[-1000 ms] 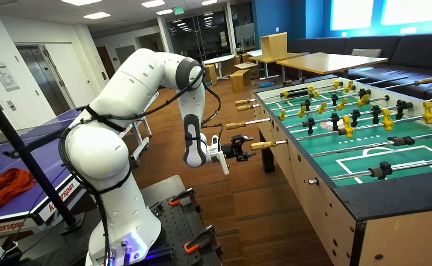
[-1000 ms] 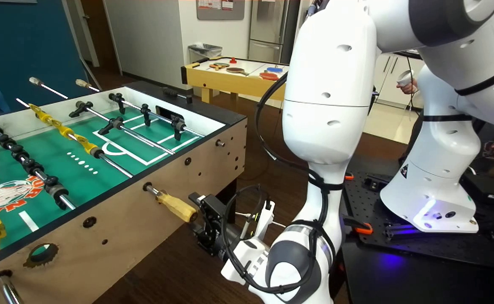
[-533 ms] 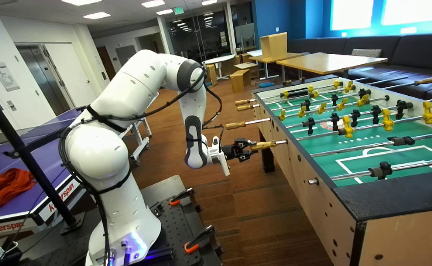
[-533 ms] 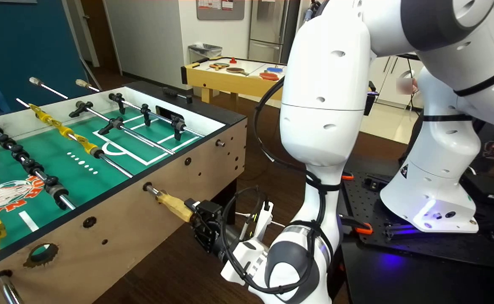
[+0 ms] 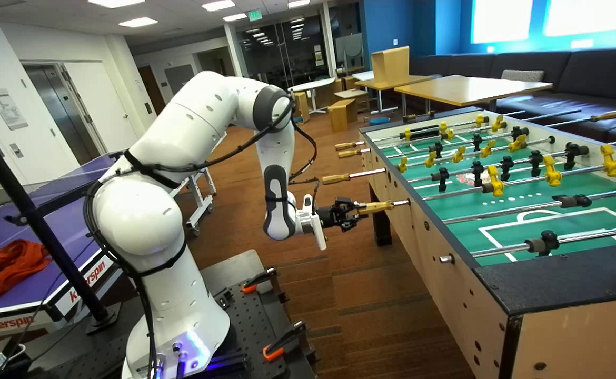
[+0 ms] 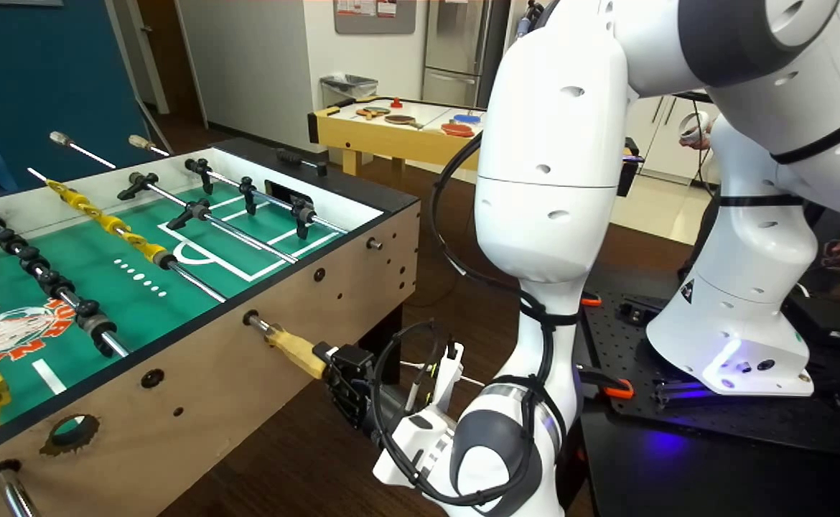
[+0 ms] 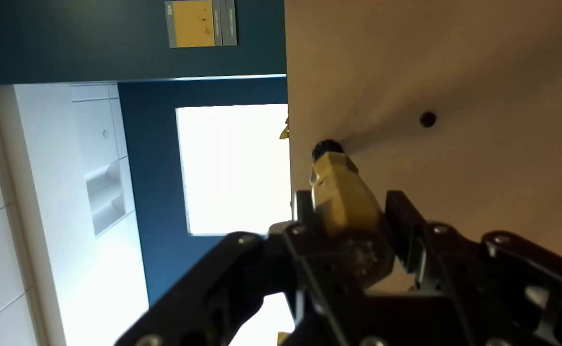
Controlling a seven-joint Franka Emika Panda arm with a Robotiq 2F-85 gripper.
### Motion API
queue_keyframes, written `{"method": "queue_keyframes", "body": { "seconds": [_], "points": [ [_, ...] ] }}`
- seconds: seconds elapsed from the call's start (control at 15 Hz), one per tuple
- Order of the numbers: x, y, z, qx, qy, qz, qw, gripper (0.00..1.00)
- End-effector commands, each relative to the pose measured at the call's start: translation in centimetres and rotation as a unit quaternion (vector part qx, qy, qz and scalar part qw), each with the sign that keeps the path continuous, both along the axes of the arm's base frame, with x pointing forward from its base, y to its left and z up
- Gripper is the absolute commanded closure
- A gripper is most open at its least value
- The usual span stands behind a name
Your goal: Rotate the third rod forward
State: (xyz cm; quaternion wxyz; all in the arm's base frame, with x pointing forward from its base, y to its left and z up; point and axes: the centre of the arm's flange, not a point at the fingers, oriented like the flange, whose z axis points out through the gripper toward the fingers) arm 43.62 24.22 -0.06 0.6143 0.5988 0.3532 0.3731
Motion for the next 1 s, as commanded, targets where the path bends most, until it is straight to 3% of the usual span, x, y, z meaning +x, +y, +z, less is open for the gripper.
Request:
{"method": "queue_keyframes", "body": {
  "seconds": [0.0,0.2,0.47,0.67,0.93],
  "points": [
    [0.7,1.0,1.6,-0.045,0.074,0.0,0.9962,0.84],
    [0.8,1.7,2.2,-0.113,0.122,-0.007,0.9861,0.84],
    [1.0,2.3,2.3,-0.194,0.192,-0.006,0.962,0.84],
    [0.8,2.0,2.1,-0.253,0.234,-0.002,0.9386,0.84],
    [0.7,1.7,2.2,-0.343,0.277,-0.008,0.8976,0.84]
  ]
}}
